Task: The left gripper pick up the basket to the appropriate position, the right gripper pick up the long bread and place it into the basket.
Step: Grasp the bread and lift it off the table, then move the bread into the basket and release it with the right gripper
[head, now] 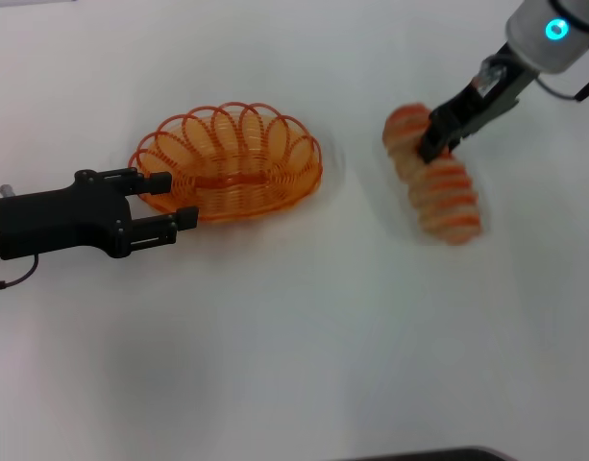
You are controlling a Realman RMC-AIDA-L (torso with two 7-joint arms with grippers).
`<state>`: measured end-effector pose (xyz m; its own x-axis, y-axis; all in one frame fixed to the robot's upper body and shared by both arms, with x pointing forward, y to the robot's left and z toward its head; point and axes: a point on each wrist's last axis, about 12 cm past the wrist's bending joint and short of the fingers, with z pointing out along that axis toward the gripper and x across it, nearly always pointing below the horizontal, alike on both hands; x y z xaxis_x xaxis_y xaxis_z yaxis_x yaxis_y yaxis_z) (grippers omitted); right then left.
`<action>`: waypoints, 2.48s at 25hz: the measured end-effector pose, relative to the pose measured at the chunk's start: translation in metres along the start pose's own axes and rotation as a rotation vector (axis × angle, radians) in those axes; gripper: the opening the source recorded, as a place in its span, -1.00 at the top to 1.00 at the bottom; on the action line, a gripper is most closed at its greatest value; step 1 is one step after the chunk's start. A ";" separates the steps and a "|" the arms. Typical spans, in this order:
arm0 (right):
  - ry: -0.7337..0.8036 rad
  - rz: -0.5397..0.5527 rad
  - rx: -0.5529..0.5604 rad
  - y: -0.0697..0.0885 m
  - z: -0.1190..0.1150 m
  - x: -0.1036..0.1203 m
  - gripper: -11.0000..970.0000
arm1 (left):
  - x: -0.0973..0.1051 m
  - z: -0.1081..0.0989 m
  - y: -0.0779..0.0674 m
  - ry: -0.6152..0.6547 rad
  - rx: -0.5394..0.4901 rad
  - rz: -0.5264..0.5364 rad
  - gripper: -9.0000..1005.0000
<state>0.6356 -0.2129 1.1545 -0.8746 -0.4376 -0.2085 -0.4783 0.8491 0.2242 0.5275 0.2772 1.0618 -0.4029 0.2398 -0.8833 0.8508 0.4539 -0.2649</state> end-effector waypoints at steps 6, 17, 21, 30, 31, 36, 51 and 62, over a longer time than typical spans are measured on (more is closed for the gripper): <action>-0.218 -0.059 -0.075 -0.019 -0.017 -0.005 0.42 | 0.000 0.000 0.000 0.001 -0.002 -0.002 -0.30; -0.714 -0.328 -0.235 -0.019 -0.043 -0.020 0.53 | 0.002 0.003 -0.002 -0.002 0.005 -0.011 -0.30; -0.639 -0.567 -0.277 0.004 -0.038 -0.029 0.57 | 0.002 0.004 -0.003 -0.003 0.007 -0.014 -0.30; -0.450 -1.119 -0.254 0.066 -0.035 -0.055 0.59 | -0.001 0.010 -0.007 -0.016 0.048 -0.046 -0.30; -0.425 -1.152 -0.244 0.072 -0.031 -0.057 0.59 | -0.001 0.010 -0.008 -0.018 0.052 -0.051 -0.30; -0.326 -1.276 -0.212 0.101 -0.009 -0.063 0.59 | -0.003 0.009 -0.011 -0.030 0.076 -0.069 -0.30; -0.306 -1.357 -0.138 0.123 0.013 -0.073 0.10 | -0.004 0.005 -0.011 -0.037 0.089 -0.089 -0.30; -0.614 -0.988 -0.321 0.072 0.014 -0.033 -0.53 | -0.007 -0.005 -0.001 -0.066 0.022 -0.106 -0.30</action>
<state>0.6314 -0.1334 1.1640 0.0209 -0.5692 -0.8219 -0.9940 0.0768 -0.0785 0.5273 0.2793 1.0699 -0.4687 0.1337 -0.8732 0.8118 0.4549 -0.3661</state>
